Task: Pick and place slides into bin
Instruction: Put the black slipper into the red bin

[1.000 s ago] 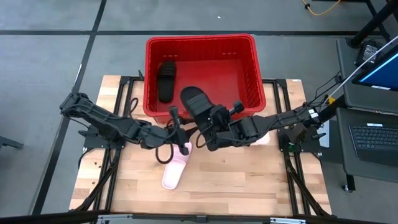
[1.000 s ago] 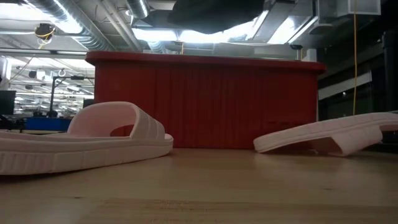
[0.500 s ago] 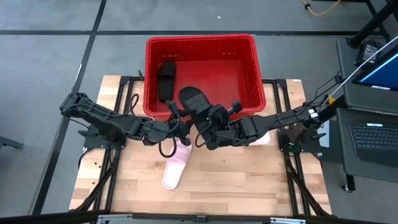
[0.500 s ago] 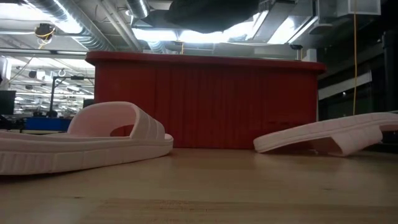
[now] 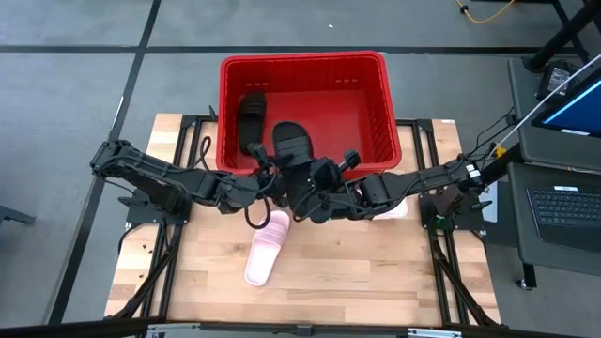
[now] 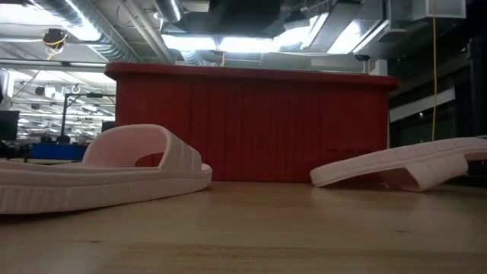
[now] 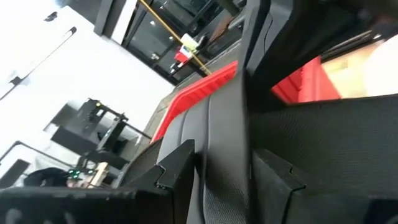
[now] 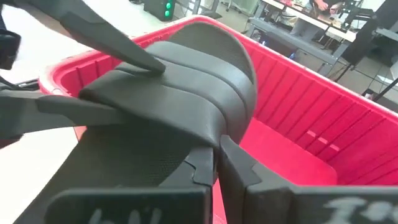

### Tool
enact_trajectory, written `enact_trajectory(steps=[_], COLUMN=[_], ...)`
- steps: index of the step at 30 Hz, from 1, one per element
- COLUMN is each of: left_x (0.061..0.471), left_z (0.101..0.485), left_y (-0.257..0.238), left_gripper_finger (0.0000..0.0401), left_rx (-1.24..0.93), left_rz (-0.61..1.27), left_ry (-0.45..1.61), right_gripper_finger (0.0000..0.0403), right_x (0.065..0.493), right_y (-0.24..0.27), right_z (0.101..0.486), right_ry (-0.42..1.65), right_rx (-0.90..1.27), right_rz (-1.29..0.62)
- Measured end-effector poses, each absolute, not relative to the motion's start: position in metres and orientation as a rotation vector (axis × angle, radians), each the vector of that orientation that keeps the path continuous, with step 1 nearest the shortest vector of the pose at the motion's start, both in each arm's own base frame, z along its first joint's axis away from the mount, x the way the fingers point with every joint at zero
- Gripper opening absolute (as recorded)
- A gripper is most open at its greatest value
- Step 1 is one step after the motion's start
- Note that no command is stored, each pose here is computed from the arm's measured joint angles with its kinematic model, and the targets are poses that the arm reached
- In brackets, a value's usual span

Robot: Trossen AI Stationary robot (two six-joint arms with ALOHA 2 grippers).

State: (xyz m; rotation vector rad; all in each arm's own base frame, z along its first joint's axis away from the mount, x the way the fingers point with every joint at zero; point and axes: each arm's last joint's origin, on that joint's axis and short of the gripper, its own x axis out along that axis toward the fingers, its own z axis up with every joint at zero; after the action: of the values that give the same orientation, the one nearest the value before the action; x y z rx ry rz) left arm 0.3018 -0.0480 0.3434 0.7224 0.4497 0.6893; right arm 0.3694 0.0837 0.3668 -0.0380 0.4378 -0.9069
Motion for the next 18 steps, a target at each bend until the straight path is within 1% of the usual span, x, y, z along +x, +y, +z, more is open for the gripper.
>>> enact_trajectory(steps=[9,18], left_x=[0.3025,0.3019], left_z=[0.3444,0.3447], left_y=[-0.0425,-0.0393], left_gripper_finger=[0.0112,0.0077], left_rx=[0.727,0.803], left_rz=[0.723,0.757], left_ry=[0.457,0.504], right_gripper_finger=[0.0011,0.0011], right_x=[0.3689,0.3699], right_y=[0.0862,0.0873], right_z=[0.3726,0.3722], right_ry=[0.454,0.482], right_rx=[-0.034,-0.027], right_rz=[-0.863,-0.816])
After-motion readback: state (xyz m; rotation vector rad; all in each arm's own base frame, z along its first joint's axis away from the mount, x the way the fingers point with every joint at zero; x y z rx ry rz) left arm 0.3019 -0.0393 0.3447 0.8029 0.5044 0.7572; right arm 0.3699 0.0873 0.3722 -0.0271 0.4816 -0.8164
